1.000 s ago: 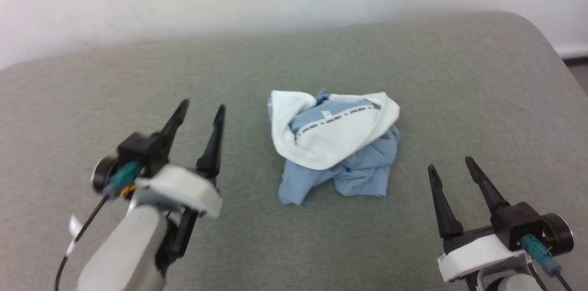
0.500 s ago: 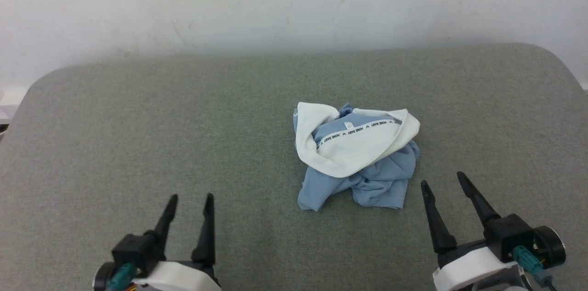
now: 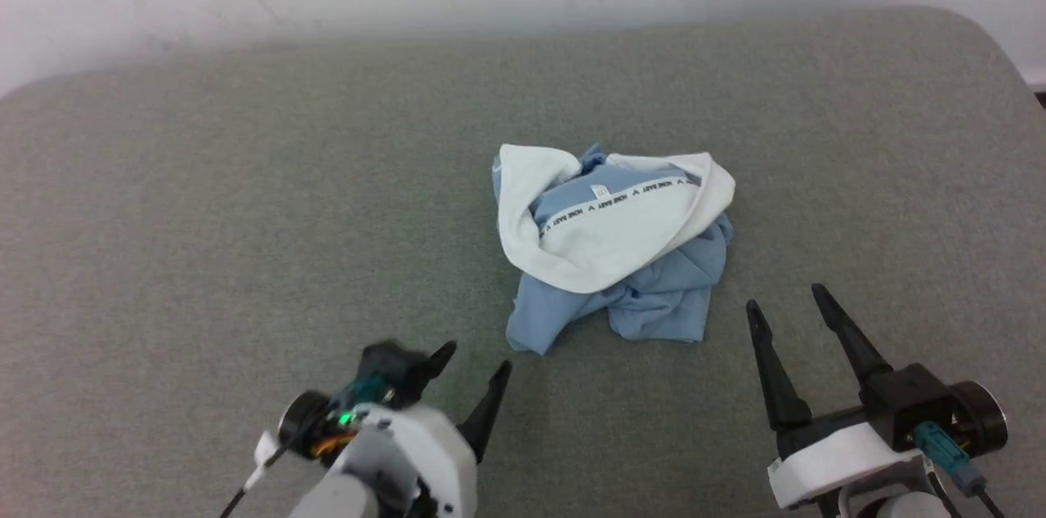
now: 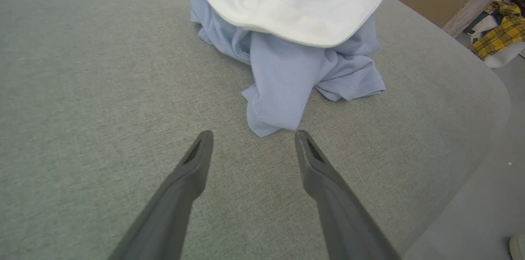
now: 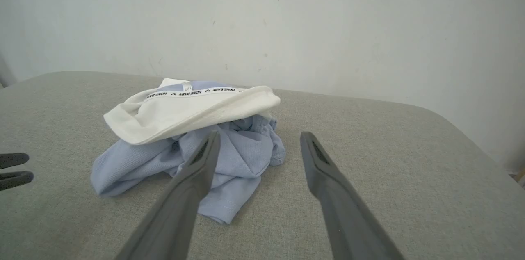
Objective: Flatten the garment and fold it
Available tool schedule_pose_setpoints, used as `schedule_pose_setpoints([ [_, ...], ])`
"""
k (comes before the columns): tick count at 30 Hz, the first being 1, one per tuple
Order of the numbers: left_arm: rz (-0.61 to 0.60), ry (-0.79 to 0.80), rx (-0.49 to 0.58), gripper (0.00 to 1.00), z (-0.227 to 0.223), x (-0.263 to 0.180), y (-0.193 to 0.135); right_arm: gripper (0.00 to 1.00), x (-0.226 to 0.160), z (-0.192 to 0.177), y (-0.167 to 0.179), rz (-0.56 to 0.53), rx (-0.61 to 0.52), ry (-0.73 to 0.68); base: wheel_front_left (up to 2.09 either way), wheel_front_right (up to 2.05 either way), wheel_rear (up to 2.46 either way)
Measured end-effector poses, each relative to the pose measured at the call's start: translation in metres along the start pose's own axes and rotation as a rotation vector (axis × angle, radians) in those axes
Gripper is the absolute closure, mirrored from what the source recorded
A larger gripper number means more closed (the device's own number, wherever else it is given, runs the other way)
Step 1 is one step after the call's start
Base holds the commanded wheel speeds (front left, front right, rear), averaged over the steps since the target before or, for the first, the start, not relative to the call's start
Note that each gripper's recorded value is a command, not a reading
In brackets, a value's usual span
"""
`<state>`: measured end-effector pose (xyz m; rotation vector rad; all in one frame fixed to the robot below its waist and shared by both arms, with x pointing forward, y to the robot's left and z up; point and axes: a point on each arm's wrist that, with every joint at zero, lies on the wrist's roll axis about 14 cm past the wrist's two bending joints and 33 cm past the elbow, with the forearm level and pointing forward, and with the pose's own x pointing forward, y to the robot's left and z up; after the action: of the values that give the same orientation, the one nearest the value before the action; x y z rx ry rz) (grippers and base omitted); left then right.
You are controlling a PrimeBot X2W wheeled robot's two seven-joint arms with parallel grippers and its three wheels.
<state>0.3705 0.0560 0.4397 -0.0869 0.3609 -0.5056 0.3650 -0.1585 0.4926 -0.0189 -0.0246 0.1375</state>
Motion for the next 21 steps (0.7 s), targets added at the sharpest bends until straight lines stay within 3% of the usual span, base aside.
schedule_pose_setpoints([
  [13,-0.122,0.236,0.047,0.0,-0.026,0.071,-0.017,0.0,-0.005,-0.026,-0.034,-0.105,-0.002,0.084,0.0,0.0,0.0],
  [14,-0.133,0.247,0.051,0.6,-0.029,0.073,-0.019,0.0,-0.006,-0.028,-0.035,-0.111,-0.002,0.087,0.0,0.0,0.0],
  [15,-0.135,0.238,0.051,1.0,-0.029,0.075,-0.018,0.0,-0.007,-0.029,-0.037,-0.118,-0.002,0.093,0.0,0.0,0.0],
  [21,-0.072,0.089,0.04,1.0,-0.001,0.078,0.001,0.0,-0.009,-0.032,-0.04,-0.129,0.006,0.098,0.0,0.0,0.0],
])
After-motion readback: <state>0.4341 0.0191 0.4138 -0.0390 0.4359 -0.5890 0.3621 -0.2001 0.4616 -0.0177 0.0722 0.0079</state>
